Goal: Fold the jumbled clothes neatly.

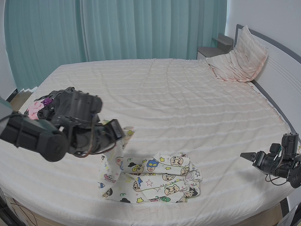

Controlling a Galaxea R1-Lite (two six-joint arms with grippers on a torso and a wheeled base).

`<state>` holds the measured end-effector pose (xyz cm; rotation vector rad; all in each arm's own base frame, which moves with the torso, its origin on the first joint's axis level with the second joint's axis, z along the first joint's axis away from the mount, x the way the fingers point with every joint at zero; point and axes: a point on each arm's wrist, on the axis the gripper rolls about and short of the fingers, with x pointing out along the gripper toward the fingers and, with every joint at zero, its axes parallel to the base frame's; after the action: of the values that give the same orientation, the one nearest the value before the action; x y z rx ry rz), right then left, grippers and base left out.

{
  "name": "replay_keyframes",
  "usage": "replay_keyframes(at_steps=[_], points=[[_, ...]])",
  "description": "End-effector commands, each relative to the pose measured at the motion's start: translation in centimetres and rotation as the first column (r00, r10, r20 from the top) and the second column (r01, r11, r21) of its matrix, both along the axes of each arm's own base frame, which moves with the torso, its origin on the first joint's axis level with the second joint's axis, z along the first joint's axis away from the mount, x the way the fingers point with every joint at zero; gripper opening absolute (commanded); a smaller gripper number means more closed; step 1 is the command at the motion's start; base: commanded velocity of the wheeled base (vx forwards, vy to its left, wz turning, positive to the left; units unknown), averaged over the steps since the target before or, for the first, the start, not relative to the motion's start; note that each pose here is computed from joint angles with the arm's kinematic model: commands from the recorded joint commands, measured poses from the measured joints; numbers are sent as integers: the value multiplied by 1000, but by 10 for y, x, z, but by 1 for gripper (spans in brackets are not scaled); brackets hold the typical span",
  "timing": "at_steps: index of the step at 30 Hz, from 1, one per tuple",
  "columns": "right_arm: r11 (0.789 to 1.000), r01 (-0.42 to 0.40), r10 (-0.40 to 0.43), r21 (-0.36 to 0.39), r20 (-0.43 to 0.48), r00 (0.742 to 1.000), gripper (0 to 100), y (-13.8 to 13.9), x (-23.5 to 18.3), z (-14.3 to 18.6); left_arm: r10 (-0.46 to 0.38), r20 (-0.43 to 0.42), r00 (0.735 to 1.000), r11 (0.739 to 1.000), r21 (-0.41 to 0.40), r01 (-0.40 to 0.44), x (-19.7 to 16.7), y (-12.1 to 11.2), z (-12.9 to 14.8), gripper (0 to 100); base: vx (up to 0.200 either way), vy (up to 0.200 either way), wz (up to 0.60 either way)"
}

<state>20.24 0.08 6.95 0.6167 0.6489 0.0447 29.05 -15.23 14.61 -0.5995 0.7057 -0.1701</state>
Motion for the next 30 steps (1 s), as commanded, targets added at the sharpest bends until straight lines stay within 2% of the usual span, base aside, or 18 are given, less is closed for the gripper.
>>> replay_keyframes(at_steps=[1, 6, 9, 11, 18, 21, 28, 29, 30], points=[[1000, -2, 2, -1, -2, 1000, 100, 0, 1, -1, -106, -79, 991, 992, 64, 111, 22, -89, -43, 0, 0, 0, 0], [1000, -2, 2, -1, -4, 1000, 100, 0, 1, -1, -151, -97, 984, 986, 59, 157, 26, -105, -46, 0, 0, 0, 0], [1000, -2, 2, -1, -5, 1000, 100, 0, 1, -1, -208, -105, 972, 978, 1, 209, 24, -105, -40, 0, 0, 0, 0], [1000, -3, 3, -2, -6, 1000, 100, 0, 1, -2, -266, -98, 959, 964, -52, 262, 20, -105, -28, 0, 0, 0, 0], [1000, -4, 4, -3, -8, 1000, 100, 0, 0, -2, -288, -45, 956, 954, -97, 283, 20, -106, -30, 0, 0, 0, 0], [1000, -4, 4, -3, -9, 1000, 100, 0, 1, -2, -336, -23, 942, 933, -146, 329, 16, -111, -27, 0, 0, 0, 0], [1000, -7, 7, -6, -19, 1000, 100, 0, 1, -4, -359, 34, 933, 917, -172, 359, 15, -121, -20, 0, 0, 0, 0], [1000, -8, 8, -6, -19, 1000, 100, 0, 1, -4, -359, 35, 933, 917, -172, 359, 15, -121, -20, 100, 0, 0, 0], [1000, -8, 8, -6, -19, 1000, 100, 0, 1, -4, -359, 34, 933, 917, -172, 359, 15, -121, -20, 100, 0, 0, 0]])
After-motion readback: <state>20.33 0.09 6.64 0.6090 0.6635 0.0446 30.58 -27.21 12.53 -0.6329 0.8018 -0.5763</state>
